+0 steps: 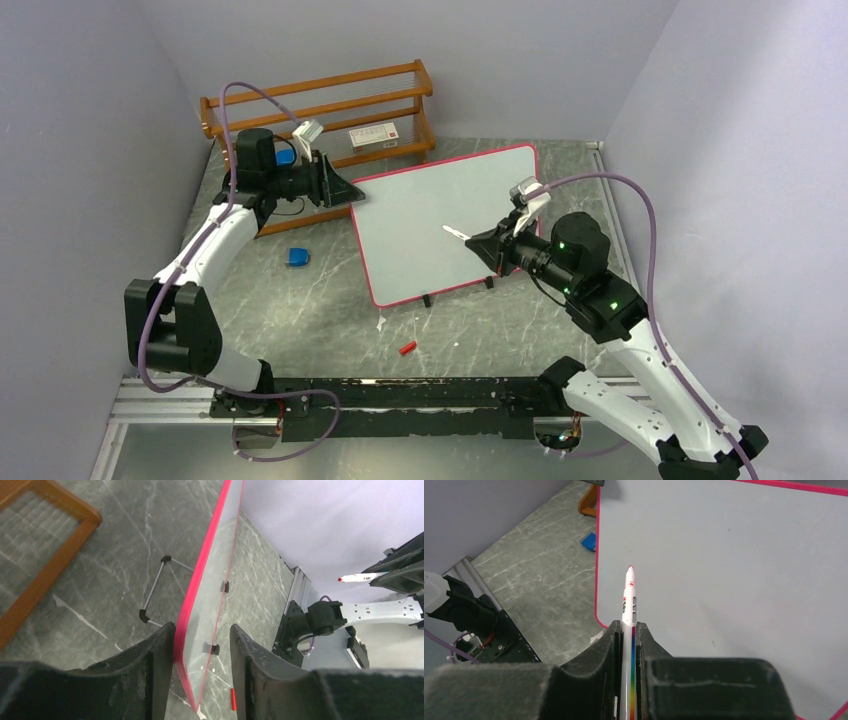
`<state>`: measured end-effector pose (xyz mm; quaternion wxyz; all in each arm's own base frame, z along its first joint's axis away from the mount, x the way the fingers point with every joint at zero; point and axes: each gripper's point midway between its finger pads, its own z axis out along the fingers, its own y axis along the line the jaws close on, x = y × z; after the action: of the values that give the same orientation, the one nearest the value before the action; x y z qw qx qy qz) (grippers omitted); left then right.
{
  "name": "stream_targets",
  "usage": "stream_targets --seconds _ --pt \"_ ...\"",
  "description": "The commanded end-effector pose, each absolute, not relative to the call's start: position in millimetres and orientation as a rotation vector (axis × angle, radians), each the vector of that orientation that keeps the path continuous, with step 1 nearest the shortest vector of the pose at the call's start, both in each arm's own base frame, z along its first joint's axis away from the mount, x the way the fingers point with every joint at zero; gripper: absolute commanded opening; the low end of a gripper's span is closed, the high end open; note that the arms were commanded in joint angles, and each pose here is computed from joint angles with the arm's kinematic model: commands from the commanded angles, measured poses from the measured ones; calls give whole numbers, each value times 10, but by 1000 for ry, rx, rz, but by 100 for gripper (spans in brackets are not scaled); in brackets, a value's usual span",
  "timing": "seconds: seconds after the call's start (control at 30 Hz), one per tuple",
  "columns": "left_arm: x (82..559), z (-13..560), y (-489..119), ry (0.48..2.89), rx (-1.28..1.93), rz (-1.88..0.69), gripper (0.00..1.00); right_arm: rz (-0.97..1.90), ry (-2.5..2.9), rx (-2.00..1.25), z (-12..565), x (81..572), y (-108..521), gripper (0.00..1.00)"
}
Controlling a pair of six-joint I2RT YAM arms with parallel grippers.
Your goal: Write a sentence on the whiteboard
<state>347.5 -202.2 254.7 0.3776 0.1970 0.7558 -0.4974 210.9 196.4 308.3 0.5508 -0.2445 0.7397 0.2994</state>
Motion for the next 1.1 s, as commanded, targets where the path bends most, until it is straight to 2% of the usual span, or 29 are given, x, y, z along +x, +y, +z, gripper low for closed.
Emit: stream_targets --seconds 0.0,0.1,0.27,0.73,1.07 --pt "3458 2815 -2082 1793 610 -1340 41 737 1714 -601 3154 2112 2020 0" --pt "3439 2787 -2093 1784 623 -1358 25 748 1712 -606 3147 2114 2045 0" --pt "3352 2747 -2106 1769 646 -1394 6 767 1710 -613 3146 2119 2087 0" --pt "3025 2423 -2029 1812 675 -1338 5 781 1705 -616 3167 2169 2157 0" --pt "3042 2348 -1980 1847 628 -1271 5 712 1742 -559 3244 2218 2215 0"
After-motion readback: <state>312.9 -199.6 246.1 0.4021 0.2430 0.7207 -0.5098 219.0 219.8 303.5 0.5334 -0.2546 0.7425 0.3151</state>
